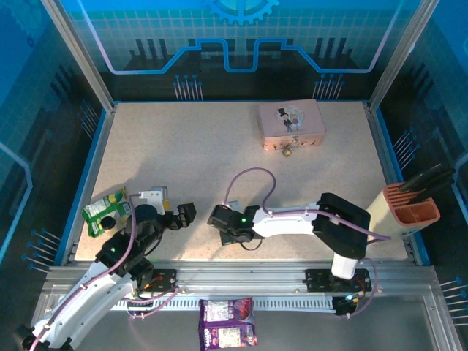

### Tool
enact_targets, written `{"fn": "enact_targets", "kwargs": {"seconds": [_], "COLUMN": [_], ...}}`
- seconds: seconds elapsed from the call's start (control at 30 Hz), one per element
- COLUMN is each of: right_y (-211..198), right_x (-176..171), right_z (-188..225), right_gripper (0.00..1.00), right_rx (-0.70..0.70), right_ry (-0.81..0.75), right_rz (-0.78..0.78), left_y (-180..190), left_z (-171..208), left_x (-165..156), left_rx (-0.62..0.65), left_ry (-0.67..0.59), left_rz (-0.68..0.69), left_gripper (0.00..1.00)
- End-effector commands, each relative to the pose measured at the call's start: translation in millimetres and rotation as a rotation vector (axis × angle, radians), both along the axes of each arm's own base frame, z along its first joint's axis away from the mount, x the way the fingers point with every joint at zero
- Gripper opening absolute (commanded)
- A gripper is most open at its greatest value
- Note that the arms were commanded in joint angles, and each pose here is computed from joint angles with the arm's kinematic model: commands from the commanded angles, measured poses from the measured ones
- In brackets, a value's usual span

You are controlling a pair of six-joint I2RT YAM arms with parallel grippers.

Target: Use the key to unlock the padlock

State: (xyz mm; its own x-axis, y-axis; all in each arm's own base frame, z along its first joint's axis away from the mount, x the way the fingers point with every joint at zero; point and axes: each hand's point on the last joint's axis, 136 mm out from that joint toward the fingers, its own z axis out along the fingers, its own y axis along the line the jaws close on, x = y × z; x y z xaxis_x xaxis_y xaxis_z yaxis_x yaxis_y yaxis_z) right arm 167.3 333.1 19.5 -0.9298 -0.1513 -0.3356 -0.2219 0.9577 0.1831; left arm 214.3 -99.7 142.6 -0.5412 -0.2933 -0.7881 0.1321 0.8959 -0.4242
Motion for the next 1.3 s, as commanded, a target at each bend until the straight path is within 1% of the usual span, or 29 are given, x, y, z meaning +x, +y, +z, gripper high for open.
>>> {"fn": "enact_targets", "kwargs": {"seconds": [0.0, 0.07, 0.17, 0.27, 0.33, 0.4, 0.43, 0.53, 0.7, 0.8, 0.9, 1.1, 1.27], "right_y": [1.8, 3.0, 3.0, -4.2, -10.8, -19.1, -19.7, -28.3, -37.8, -37.0, -36.8, -38.6, -34.8], "right_x": [7.4, 6.8, 9.7, 15.2, 19.1, 21.9, 25.4, 30.6, 38.6, 40.5, 41.4, 39.4, 36.2], "right_z": [15.5, 18.7, 27.7, 37.8, 46.7, 52.7, 61.4, 75.0, 98.9, 118.2, 132.8, 138.6, 138.3], "right_gripper": [0.00, 0.00, 0.00, 0.00, 0.00, 0.00, 0.00, 0.00, 0.00, 0.00, 0.00, 0.00, 0.00], "right_rx": [0.110, 0.182, 0.303, 0.420, 0.488, 0.524, 0.571, 0.660, 0.794, 0.843, 0.880, 0.908, 0.928], "right_ry": [-0.071, -0.090, -0.120, -0.150, -0.174, -0.186, -0.202, -0.215, -0.234, -0.257, -0.273, -0.286, -0.273], "right_rz": [-0.007, 0.000, -0.028, -0.082, -0.119, -0.155, -0.177, -0.240, -0.316, -0.316, -0.313, -0.298, -0.278], "left_y": [-4.9, -7.6, -18.5, -34.6, -46.0, -57.8, -62.9, -75.9, -103.7, -123.8, -140.8, -163.7, -172.4], "left_z": [1.0, -0.1, -0.2, 7.2, 10.0, 14.3, 15.3, 20.7, 35.7, 42.3, 45.8, 54.6, 51.8], "left_x": [0.7, 1.1, 0.9, -2.1, -4.7, -6.6, -7.4, -7.2, -3.9, -1.9, -0.7, -1.2, 2.2], "left_rx": [-0.011, -0.023, -0.084, -0.193, -0.288, -0.369, -0.399, -0.433, -0.416, -0.401, -0.360, -0.327, -0.300], "left_ry": [-0.014, -0.006, 0.016, 0.053, 0.091, 0.115, 0.127, 0.140, 0.124, 0.111, 0.111, 0.094, 0.106], "left_rz": [-0.022, -0.028, -0.059, -0.104, -0.129, -0.165, -0.178, -0.208, -0.270, -0.306, -0.336, -0.385, -0.388], "left_gripper": [0.99, 0.99, 0.99, 0.99, 0.99, 0.95, 0.93, 0.88, 0.85, 0.82, 0.78, 0.70, 0.62]}}
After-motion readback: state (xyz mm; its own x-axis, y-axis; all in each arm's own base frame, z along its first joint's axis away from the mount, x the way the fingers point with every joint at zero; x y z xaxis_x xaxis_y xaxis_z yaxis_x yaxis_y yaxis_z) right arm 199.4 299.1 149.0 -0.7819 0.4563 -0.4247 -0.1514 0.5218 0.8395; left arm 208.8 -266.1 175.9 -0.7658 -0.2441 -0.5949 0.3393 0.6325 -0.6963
